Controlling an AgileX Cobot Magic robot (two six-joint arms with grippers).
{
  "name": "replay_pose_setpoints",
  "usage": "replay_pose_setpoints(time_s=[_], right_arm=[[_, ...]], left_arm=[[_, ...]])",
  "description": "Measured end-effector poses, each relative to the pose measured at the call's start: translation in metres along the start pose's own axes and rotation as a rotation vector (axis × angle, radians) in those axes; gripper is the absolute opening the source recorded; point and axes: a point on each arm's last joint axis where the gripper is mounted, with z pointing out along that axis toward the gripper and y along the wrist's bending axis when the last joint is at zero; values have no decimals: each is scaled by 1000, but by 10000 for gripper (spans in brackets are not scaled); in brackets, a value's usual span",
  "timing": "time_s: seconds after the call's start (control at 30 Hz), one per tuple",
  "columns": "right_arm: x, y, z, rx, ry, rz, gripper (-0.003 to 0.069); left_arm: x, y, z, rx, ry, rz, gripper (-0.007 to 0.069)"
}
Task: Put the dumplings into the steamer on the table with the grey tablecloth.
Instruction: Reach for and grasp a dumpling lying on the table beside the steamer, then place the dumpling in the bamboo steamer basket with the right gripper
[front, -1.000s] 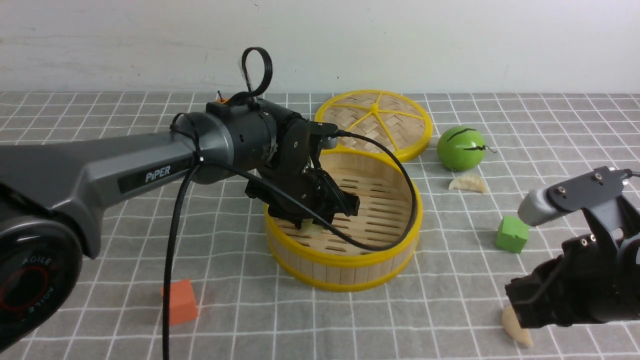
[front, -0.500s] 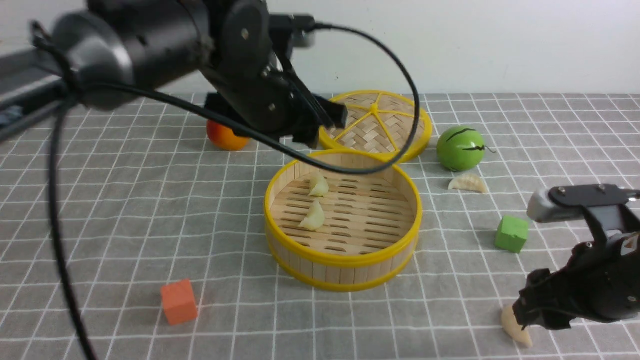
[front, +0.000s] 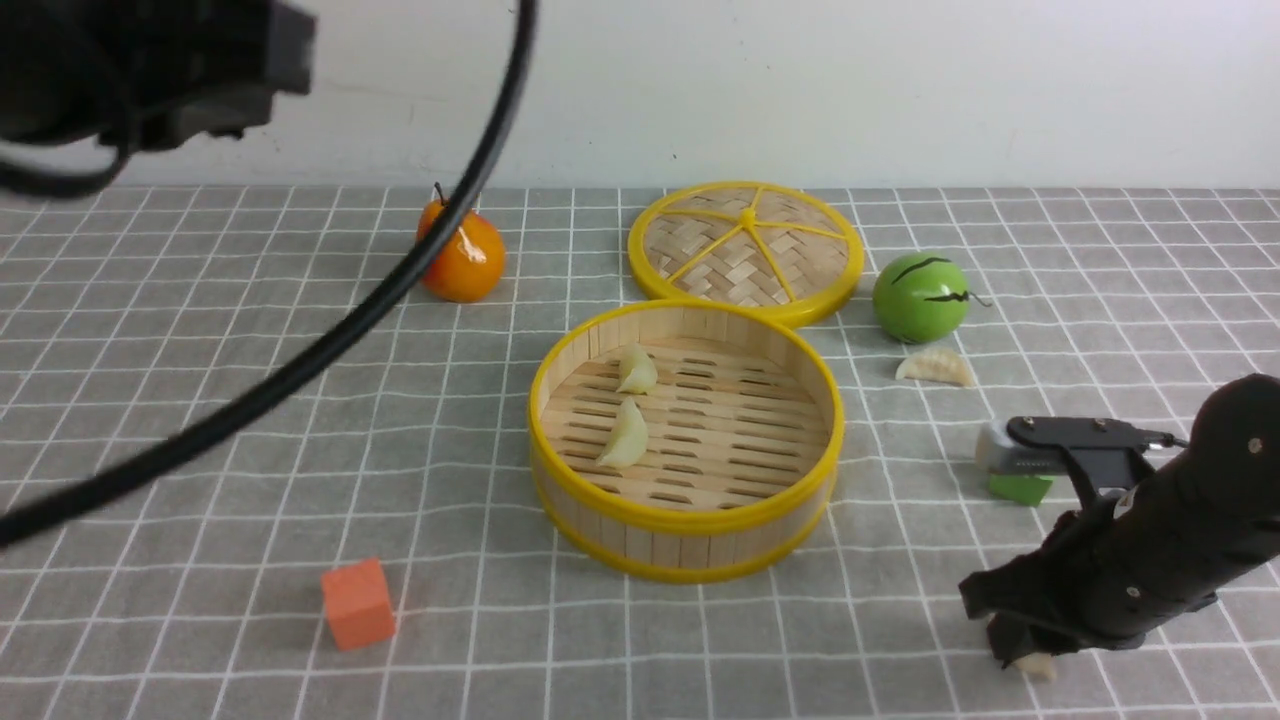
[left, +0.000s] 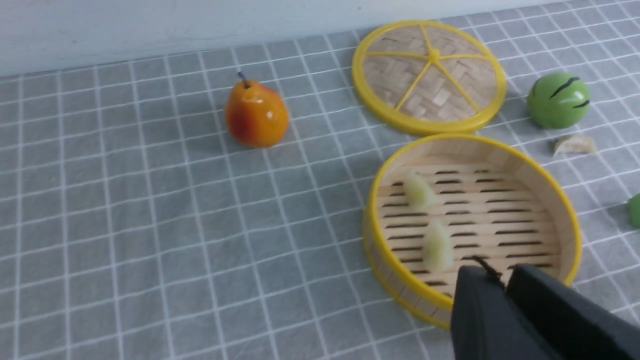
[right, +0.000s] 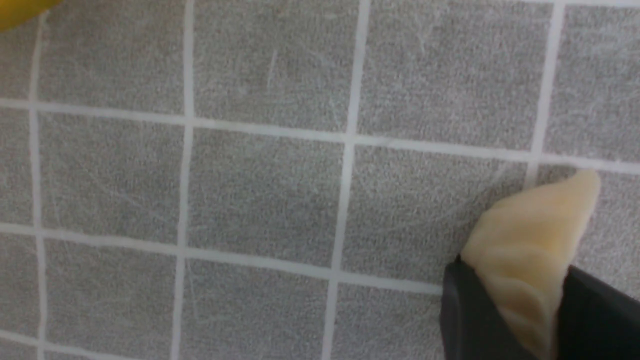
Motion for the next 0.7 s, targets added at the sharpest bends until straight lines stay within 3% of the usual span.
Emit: replay_pose_setpoints(time_s=[0.13,0.33,0.47,0.6,0.7], right_arm=[[-3,2,-5,-7,2,-6,183],[-34,29,-55,-102,-84,-51,183],[-75,84,-83,-208,-242,-209,183],[-105,111,-67,-237,-299,-248,183],[-142,124,-16,-232,-298,-252,183]], left_arm=[[33,14,-15,-50,22,-25,28],[106,42,-37,-132,31,-70,24],[162,54,-32,-143,5,-86,24],[187,57,-24,-132,-21,-51,24],[201,57,-19,-97,-83,-17,25]])
